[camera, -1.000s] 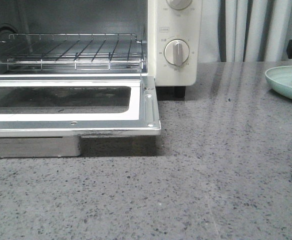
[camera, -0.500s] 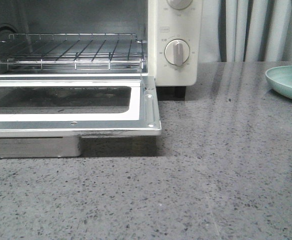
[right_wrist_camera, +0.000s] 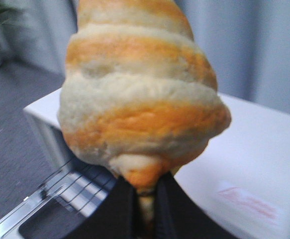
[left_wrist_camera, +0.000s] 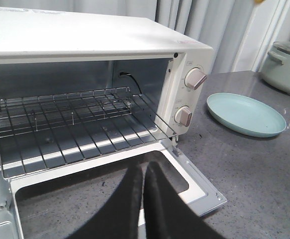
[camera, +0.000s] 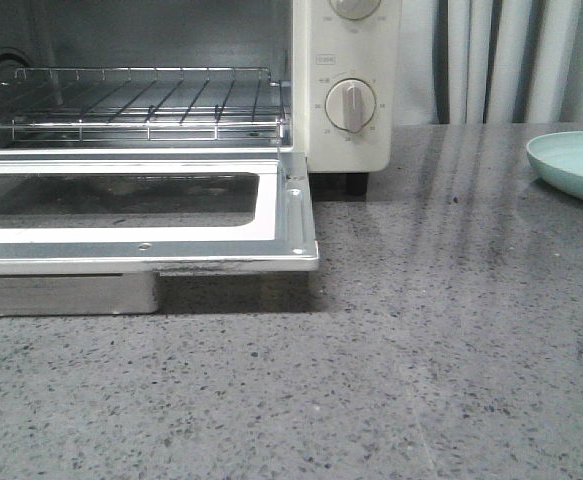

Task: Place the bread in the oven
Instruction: 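Carry the bread roll with the right gripper into the open oven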

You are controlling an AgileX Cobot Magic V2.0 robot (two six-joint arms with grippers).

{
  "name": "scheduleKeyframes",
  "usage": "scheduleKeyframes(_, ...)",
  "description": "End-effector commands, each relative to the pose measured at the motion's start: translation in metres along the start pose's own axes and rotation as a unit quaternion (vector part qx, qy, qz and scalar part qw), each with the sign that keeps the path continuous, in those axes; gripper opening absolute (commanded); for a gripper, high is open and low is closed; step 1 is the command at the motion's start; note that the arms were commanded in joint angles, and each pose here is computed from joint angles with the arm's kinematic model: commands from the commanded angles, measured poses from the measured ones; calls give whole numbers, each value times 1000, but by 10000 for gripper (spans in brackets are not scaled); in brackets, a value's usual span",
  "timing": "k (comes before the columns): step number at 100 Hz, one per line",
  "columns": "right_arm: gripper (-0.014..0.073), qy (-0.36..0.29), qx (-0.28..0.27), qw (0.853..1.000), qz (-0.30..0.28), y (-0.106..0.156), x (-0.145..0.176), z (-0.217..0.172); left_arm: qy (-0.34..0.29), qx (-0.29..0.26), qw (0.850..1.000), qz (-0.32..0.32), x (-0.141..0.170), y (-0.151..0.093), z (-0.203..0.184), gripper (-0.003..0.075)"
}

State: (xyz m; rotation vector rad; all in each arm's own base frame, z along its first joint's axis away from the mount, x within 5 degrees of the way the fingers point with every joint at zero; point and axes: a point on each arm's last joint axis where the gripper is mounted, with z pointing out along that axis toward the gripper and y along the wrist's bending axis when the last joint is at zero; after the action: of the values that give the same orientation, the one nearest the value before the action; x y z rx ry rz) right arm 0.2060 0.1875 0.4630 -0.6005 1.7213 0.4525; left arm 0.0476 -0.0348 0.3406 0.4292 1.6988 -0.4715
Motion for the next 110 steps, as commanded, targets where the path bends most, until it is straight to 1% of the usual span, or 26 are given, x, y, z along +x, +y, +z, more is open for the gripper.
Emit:
scheduleKeyframes(1,-71,-24,-41,998,-41,29,-4,15,-56,-3,998,-10,-18,0,-3,-21)
scheduleKeyframes(5,-71,-6,-51,997,-54,39,5,30,-56,-3,998,-10,-18,0,-3,-21)
scheduleKeyframes(11,-71,13,-59,996,-61,48,17,50,-56,-3,998,-10,-18,0,-3,-21)
scheduleKeyframes(19,-71,38,-64,995,-68,55,36,78,-57,-2,998,-10,-18,0,-3,-21)
scheduleKeyframes(34,-71,82,-64,992,-77,61,66,114,-53,7,998,-25,-17,-2,-3,-21)
scheduleKeyframes(49,-71,106,-53,990,-75,53,88,142,-51,9,998,-28,-17,-2,-3,-21)
scheduleKeyframes(62,-71,121,-36,989,-70,38,102,158,-51,9,998,-28,-17,-2,-3,-21)
scheduleKeyframes(78,-71,118,-15,992,-46,20,102,162,-51,9,998,-29,-17,-2,-3,-21)
scheduleKeyframes(90,-68,115,-8,993,-38,12,101,163,-51,9,998,-29,-17,-2,-3,-21)
scheduleKeyframes(97,-63,111,-8,993,-33,13,100,163,-51,9,998,-29,-17,-2,-3,-21)
scheduleKeyframes(104,-13,106,-9,994,-28,13,99,163,-51,9,998,-29,-17,-2,-3,-21)
scheduleKeyframes(108,48,103,-10,994,-28,13,99,163,-51,9,998,-29,-17,-2,-3,-21)
scheduleKeyframes(110,99,102,-11,994,-28,13,99,163,-51,9,998,-29,-17,-2,-3,-21)
